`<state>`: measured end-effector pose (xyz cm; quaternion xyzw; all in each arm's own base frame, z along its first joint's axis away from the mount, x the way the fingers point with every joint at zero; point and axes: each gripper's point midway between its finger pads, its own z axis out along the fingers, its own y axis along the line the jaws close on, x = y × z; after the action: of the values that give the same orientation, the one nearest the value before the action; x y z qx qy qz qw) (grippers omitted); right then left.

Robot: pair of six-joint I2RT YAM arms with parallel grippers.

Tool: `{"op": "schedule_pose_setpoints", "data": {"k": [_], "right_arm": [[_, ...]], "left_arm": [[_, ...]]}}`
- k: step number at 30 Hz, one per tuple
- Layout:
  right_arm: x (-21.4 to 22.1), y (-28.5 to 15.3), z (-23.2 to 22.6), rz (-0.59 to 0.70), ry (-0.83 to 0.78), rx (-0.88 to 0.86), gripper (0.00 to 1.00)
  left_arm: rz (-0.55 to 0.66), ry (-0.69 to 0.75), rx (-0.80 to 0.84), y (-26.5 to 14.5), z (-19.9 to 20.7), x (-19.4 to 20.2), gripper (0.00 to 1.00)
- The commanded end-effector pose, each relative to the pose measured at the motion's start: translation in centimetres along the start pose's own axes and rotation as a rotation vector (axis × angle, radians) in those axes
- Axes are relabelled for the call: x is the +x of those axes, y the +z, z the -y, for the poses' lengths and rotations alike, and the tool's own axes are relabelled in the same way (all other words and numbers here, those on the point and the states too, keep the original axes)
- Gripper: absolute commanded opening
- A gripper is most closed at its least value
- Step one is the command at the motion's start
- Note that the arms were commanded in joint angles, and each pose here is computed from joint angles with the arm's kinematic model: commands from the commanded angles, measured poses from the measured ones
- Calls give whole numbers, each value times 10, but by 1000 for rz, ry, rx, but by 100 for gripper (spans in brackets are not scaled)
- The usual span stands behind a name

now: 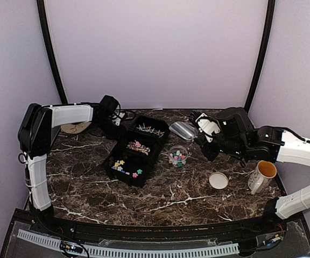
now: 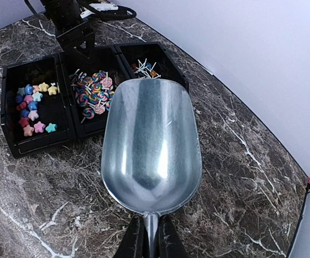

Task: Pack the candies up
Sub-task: Adjust the fake candies in the storage box.

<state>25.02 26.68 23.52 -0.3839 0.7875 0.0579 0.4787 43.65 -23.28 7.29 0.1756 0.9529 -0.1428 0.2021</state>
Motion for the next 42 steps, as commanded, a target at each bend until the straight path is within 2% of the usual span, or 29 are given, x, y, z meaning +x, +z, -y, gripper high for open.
{"op": "schedule_pose_setpoints", "data": {"k": [1,8,13,20,26,30,35,40,42], "right_arm": [[-19,-4,3,53,17,-5,0],[-18,-1,0,38,12,-20,0],[-20,2,-6,13,4,-51,0],[-25,6,-10,-23,0,-72,0],[-32,4,-9,-23,15,-78,0],[-46,-3,-6,12,35,-76,0],[-65,-19,0,92,68,-81,0],[-78,-29,1,148,88,-99,0],[-78,-29,0,149,91,-103,0]], "left_arm": [[-23,10,10,3,3,2,43],[-42,15,0,9,1,6,39],[-44,7,9,8,3,5,21],[-52,-17,54,4,12,7,1],[-36,-43,122,-6,23,10,0],[14,-91,270,-23,38,12,0],[129,-126,552,-49,65,12,0],[177,-154,853,-71,97,18,0],[194,-157,901,-73,101,17,0]]}}
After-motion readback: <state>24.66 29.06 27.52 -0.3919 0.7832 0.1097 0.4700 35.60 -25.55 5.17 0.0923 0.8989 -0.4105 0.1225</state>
